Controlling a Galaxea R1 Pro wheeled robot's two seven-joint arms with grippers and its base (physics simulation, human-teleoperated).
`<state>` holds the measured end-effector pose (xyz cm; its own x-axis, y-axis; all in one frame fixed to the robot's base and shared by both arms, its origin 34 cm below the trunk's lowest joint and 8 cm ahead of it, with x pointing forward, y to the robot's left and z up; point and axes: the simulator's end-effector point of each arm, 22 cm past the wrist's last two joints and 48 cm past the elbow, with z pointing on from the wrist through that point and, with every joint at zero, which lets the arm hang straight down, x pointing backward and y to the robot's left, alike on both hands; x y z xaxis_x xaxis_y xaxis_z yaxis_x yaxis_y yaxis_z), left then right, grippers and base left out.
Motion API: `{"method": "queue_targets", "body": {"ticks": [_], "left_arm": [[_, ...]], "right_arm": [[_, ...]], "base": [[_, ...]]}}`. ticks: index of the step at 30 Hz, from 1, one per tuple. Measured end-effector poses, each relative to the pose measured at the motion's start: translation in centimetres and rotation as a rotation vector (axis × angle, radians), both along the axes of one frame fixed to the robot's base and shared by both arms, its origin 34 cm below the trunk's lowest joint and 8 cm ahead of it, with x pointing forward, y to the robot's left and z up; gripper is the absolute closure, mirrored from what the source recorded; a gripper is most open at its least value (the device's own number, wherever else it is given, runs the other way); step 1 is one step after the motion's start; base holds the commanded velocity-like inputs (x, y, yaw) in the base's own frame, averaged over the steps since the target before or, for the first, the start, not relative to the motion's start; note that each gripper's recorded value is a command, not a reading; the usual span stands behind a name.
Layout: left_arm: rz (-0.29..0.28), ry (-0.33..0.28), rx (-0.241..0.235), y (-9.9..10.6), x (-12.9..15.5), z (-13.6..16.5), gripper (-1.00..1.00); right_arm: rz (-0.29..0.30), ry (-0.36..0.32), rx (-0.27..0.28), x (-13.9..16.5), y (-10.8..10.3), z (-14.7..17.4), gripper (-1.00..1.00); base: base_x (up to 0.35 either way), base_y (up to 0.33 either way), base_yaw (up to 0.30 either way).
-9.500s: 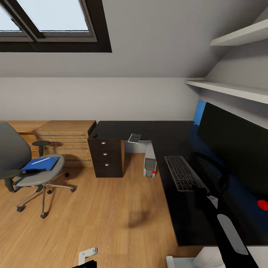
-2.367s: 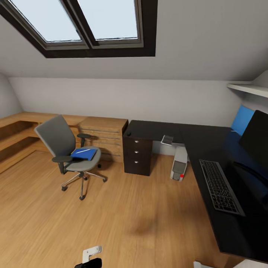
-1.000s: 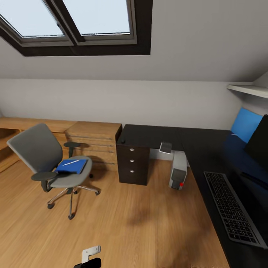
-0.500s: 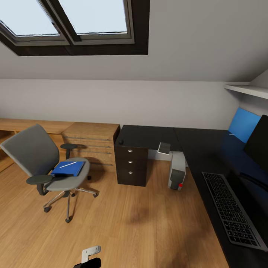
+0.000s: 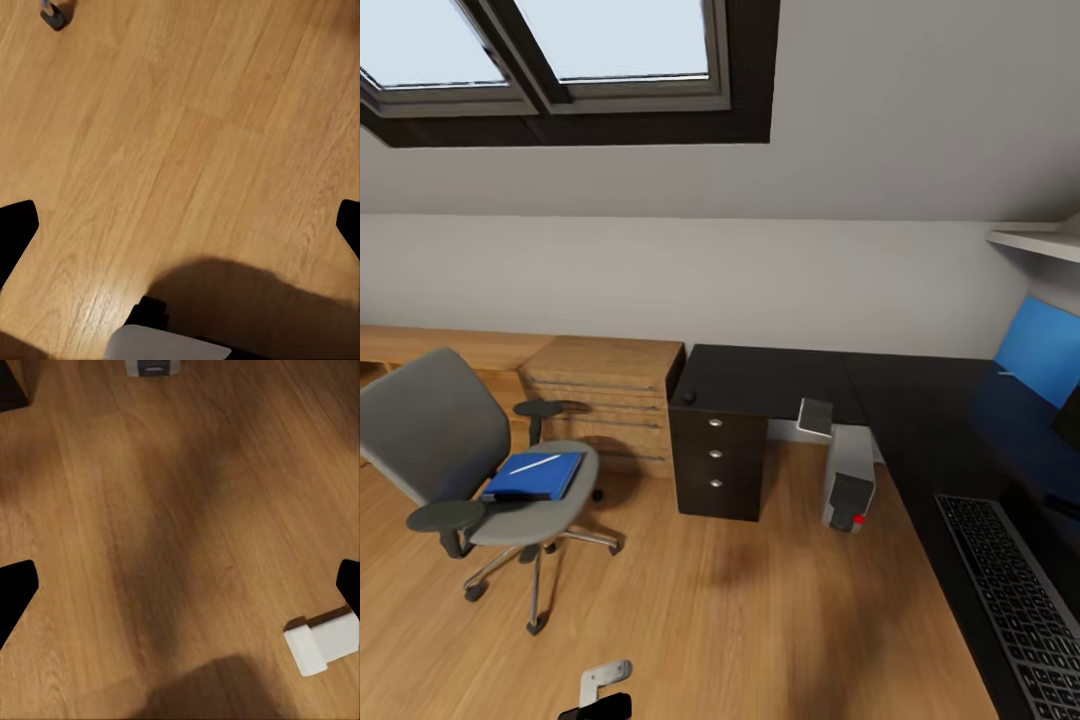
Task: In the bedroom, organize the workspace by keeping the computer under the desk, ensuring the monitor is on the desk, placing the keyboard on the desk next to the monitor, placing the mouse on the desk next to the keyboard, moving the folder from the swivel chair onto the desk next to the mouse, stacking the notebook on top of the folder with the pen on top of the notebook, and positioning the swivel chair next to the desk.
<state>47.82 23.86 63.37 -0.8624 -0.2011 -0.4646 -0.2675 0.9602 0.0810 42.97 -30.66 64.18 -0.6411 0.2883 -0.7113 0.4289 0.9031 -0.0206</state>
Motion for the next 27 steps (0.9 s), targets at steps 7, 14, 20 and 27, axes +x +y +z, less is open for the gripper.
{"method": "queue_targets", "body": {"ticks": [7, 14, 20, 27], "left_arm": [[0.0, -0.004, 0.0, 0.0, 0.1, 0.0, -1.0], [-0.007, -0.018, -0.015, -0.9, 0.4, 0.3, -1.0], [-0.032, -0.091, -0.104, -5.0, 2.8, 2.0, -1.0], [-0.049, -0.21, -0.117, -7.0, 10.4, 8.8, -1.0]], "right_arm": [[0.056, 0.004, -0.005, 0.2, 0.9, 0.0, -1.0], [0.229, -0.064, -0.016, 3.8, 5.1, 1.4, -1.0], [0.287, -0.212, -0.037, 13.1, 9.4, 7.1, -1.0], [0.338, -0.124, -0.066, 25.9, 10.8, 15.0, -1.0]], "base": [[0.325, 0.071, 0.0], [0.324, 0.014, 0.0], [0.324, 0.001, 0.0], [0.325, 0.0, 0.0]]}}
